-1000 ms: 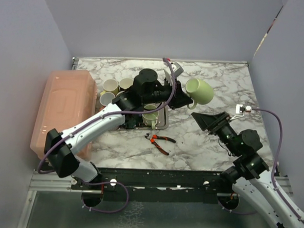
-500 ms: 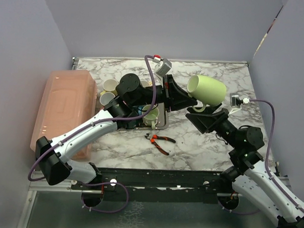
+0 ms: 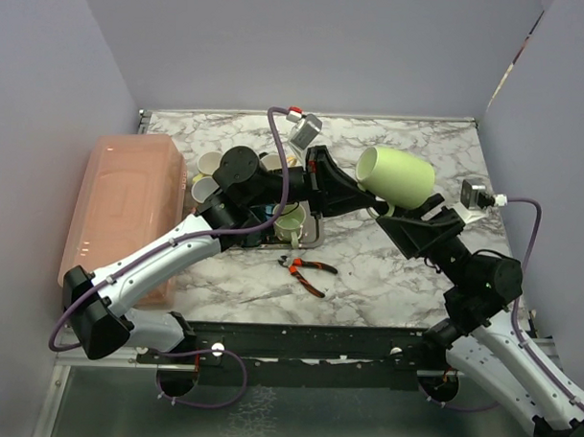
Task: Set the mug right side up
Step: Turn over the cup at the center of the board.
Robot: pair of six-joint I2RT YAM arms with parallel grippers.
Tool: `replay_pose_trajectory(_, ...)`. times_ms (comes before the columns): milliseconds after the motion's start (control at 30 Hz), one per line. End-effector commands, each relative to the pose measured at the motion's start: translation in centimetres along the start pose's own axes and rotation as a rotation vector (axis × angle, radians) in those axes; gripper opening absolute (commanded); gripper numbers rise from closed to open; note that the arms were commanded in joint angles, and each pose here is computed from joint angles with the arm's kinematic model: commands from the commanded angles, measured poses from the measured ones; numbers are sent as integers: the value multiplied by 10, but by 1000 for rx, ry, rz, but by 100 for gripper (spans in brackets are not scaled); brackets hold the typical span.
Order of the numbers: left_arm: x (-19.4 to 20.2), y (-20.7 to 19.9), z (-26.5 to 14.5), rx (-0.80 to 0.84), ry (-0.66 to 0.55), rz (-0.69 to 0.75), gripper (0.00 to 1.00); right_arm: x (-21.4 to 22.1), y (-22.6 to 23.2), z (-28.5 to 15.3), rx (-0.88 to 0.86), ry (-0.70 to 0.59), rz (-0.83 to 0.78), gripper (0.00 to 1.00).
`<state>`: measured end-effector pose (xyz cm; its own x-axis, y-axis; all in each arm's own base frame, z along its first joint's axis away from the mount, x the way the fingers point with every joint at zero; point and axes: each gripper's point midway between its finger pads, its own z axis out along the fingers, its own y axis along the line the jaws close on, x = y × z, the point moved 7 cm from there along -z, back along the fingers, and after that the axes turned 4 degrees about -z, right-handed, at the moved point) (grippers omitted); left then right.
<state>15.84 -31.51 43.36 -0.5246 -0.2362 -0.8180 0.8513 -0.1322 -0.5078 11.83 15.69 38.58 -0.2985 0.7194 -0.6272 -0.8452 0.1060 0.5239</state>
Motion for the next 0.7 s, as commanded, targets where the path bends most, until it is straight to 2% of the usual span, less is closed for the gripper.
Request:
replay_pose_trajectory(0, -22, -38, -7, 128, -85, 93, 0, -14, 13, 8, -62, -64, 15, 61)
replay_pose_trajectory(367, -20, -36, -5, 131, -83, 81, 0, -14, 20, 22, -131, 17, 29, 36)
replay_pose_trajectory(567, -18, -34, -4, 129, -80, 75, 0, -15, 20, 24, -129, 16, 19, 2)
replay_pose_trajectory(667, -19, -34, -5, 122, -87, 76, 0, -17, 17, 24, -91, 5, -8, 1)
